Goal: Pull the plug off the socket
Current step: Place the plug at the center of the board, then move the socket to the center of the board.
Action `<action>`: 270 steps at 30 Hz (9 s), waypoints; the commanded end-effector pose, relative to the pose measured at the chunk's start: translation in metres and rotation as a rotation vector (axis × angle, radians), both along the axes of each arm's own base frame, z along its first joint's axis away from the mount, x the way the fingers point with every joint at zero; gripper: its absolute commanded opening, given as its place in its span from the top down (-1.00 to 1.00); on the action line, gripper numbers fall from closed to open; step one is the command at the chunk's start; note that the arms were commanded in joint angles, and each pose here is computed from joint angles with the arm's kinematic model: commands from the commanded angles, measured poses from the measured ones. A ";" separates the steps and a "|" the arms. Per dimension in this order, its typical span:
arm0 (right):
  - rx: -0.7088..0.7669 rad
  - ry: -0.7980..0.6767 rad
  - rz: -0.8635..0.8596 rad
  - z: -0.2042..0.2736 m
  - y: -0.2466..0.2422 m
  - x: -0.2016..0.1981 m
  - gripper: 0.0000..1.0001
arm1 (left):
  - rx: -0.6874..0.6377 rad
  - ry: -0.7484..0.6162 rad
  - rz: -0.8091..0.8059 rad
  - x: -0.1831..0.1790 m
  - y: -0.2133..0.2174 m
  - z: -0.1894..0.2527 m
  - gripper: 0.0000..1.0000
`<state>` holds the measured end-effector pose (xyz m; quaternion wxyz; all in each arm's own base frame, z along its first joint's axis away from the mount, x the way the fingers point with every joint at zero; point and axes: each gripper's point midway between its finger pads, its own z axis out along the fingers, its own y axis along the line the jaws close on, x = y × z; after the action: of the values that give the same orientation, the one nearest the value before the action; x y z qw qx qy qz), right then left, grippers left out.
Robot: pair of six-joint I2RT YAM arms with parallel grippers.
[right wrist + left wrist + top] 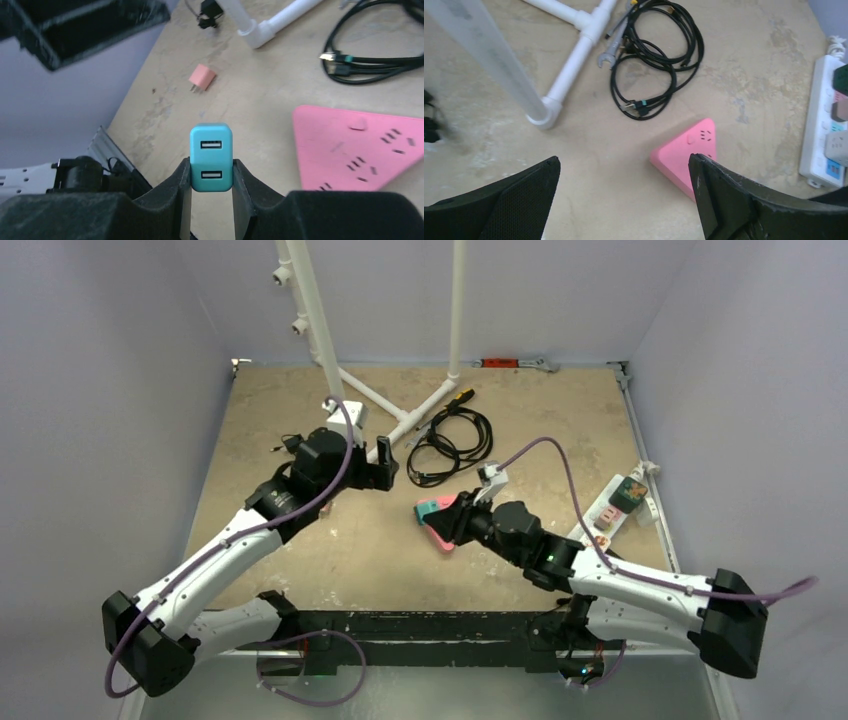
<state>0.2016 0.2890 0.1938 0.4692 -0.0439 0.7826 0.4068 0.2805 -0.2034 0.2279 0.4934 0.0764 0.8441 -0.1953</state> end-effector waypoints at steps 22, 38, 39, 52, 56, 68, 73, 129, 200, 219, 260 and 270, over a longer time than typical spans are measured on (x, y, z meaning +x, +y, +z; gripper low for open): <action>-0.156 -0.068 0.085 -0.071 0.179 0.037 1.00 | 0.172 -0.218 0.434 0.023 0.134 0.025 -0.99; -0.182 -0.064 0.045 -0.118 0.230 0.067 0.86 | 0.170 -0.219 0.429 0.022 0.136 0.021 -0.99; -0.185 -0.066 0.041 -0.120 0.234 0.069 0.83 | 0.171 -0.218 0.429 0.023 0.135 0.021 -0.99; -0.187 -0.070 0.024 -0.117 0.261 0.085 -0.19 | 0.166 -0.222 0.428 0.022 0.137 0.023 -0.99; -0.217 -0.070 0.010 -0.127 0.251 0.085 -0.48 | 0.169 -0.222 0.433 0.021 0.139 0.023 -0.99; -0.214 -0.080 -0.039 -0.088 0.179 0.061 -0.75 | 0.158 -0.224 0.442 0.019 0.140 0.024 -0.99; -0.229 -0.045 -0.071 -0.062 0.131 0.043 -0.80 | 0.146 -0.225 0.426 0.018 0.137 0.025 -0.99; -0.313 0.272 -1.426 -0.032 -0.449 0.093 -0.90 | 0.070 -0.226 0.294 0.010 0.114 0.028 -0.99; -0.346 0.361 -1.061 -0.080 -0.404 0.138 -0.03 | 0.058 -0.228 0.279 0.008 0.111 0.029 -0.99; -0.258 0.287 -0.939 -0.060 -0.260 0.190 0.03 | 0.060 -0.219 0.267 0.011 0.108 0.028 -0.99; -0.216 0.072 -0.564 -0.030 -0.208 0.130 -0.98 | 0.132 -0.056 -0.055 -0.010 0.002 -0.033 -0.71; -0.244 0.118 -0.609 -0.061 -0.218 0.134 -0.82 | 0.049 -0.039 -0.233 -0.014 -0.086 -0.026 -0.71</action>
<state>0.3221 0.0722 0.1273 0.4970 0.1647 0.8381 0.1533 0.2559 -0.2478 0.1621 0.4499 0.1999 0.8556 -0.1599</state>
